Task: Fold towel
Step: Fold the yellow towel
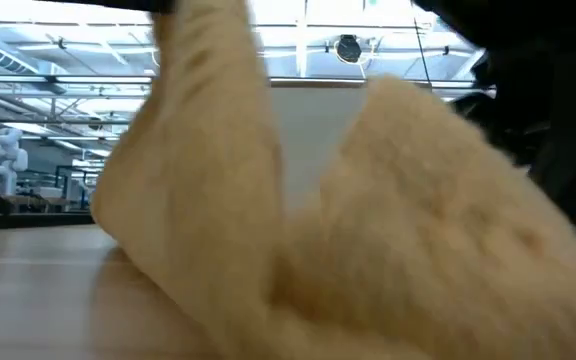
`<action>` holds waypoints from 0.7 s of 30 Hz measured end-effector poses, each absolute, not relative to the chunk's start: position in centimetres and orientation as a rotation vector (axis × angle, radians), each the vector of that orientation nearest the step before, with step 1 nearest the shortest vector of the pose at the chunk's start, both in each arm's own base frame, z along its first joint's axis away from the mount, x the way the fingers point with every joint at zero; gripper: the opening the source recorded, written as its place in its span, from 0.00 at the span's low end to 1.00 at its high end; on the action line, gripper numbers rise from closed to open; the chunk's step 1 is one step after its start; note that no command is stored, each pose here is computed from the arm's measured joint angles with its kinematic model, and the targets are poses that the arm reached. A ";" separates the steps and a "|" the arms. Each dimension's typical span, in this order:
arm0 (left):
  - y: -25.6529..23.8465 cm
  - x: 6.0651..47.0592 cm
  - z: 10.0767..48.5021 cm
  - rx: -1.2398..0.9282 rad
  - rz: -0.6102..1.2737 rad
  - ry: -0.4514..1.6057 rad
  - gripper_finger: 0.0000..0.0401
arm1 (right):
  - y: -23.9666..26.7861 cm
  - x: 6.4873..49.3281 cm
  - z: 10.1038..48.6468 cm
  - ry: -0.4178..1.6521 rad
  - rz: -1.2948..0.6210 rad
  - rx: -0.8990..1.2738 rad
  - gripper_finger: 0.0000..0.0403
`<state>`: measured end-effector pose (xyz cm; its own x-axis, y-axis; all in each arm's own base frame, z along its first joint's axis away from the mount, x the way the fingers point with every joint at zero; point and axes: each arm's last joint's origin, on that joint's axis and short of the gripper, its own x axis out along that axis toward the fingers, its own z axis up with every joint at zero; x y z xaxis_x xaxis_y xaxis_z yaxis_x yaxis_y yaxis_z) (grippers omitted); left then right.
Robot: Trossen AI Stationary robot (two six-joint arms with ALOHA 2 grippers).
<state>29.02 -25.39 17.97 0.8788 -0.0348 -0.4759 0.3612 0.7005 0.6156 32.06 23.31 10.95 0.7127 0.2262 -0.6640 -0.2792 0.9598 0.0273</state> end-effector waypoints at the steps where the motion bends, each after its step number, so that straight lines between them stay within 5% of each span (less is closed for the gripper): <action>1: -25.2 29.3 18.1 0.773 -0.223 0.447 0.02 | 23.3 32.1 10.6 0.728 0.280 -0.069 0.27; 9: -24.1 31.0 18.7 0.764 -0.290 0.378 0.02 | 23.2 33.0 9.7 0.686 0.294 -0.080 0.27; 21: -23.9 30.8 18.3 0.763 -0.299 0.431 0.02 | 23.5 31.7 13.4 0.650 0.296 -0.126 0.27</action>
